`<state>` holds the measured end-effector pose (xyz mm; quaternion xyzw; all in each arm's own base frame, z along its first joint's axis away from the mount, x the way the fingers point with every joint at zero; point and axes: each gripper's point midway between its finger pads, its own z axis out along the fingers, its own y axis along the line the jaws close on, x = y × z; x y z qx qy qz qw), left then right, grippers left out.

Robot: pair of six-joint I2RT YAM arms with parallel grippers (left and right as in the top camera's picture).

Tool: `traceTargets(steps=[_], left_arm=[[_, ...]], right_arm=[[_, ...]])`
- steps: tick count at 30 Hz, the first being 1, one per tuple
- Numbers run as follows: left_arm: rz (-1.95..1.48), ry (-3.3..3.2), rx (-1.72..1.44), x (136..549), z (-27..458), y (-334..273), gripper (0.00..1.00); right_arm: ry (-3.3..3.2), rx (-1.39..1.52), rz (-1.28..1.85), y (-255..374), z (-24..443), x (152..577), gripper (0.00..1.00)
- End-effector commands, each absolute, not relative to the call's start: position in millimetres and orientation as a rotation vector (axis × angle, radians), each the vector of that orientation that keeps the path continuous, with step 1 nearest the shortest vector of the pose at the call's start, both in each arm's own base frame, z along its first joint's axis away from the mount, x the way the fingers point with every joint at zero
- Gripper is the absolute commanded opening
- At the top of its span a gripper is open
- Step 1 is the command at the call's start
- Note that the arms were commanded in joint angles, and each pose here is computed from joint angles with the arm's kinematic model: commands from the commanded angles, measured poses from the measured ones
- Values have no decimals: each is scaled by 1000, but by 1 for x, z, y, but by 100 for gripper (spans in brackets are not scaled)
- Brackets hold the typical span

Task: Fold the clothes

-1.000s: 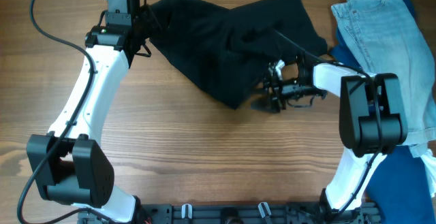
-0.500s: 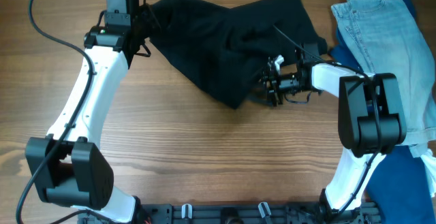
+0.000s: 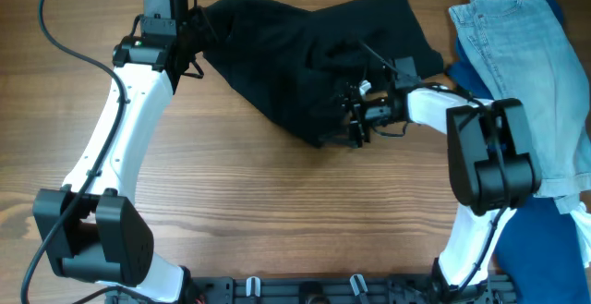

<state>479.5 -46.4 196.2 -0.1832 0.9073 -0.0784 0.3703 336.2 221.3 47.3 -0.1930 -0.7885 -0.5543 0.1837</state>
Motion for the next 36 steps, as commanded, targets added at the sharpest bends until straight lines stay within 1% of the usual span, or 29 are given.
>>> traceTargets(steps=[1,5,9,10,12,14,15,16,17,20,21,22,23,25,26,27,28,29,30,31,32,35,36], left_arm=[[-221,2287,-421,480,218,-50,4],[-221,2287,-421,480,218,-50,4],[-221,2287,-422,480,218,-50,4],[-221,2287,-422,480,218,-50,4],[-221,2288,-421,480,218,-50,4],[-221,2288,-422,480,218,-50,4],[-221,2288,-422,480,218,-50,4],[-222,2288,-422,480,218,-51,4],[-222,2287,-422,480,218,-51,4],[-240,2291,-414,479,218,-53,4],[-245,2292,-412,479,218,-54,4],[-247,2293,-411,479,218,-54,4],[-248,2293,-411,479,218,-54,4],[-248,2293,-411,479,218,-55,4],[-250,2294,-410,479,218,-55,4],[-252,2294,-410,479,218,-55,4],[-252,2294,-409,479,218,-55,4],[-252,2294,-409,479,218,-55,4],[-252,2294,-409,479,218,-55,4],[-252,2294,-409,479,218,-55,4],[-252,2294,-409,479,218,-55,4],[-251,2294,-409,479,218,-55,4],[-251,2294,-409,479,218,-55,4]], right_arm=[[-2238,-517,-1621,204,46,339,72],[-2212,-483,-1645,205,50,333,74],[-2200,-476,-1640,202,50,327,64],[-2234,-454,-1646,200,48,328,66],[-2307,-392,-1659,194,43,330,65],[-2421,-481,-1438,175,16,321,62],[-2439,-521,-1359,168,8,317,64],[-2437,-534,-1347,163,7,315,69],[-2447,-543,-1345,158,6,317,69],[-2550,-584,-1269,135,-8,326,56],[-2567,-605,-1243,129,-11,328,48],[-2577,-625,-1218,127,-14,329,42],[-2566,-636,-1233,128,-12,330,40],[-2507,-645,-1340,136,-1,336,64],[-2462,-658,-1401,141,6,340,67],[-2433,-654,-1452,146,12,344,77],[-2418,-664,-1462,149,14,345,77],[-2398,-667,-1487,155,17,348,73],[-2383,-675,-1497,159,19,351,65],[-2379,-677,-1499,164,20,352,61],[-2371,-663,-1518,171,23,355,60],[-2334,-636,-1561,192,31,359,61],[-2323,-628,-1567,199,33,360,63]])
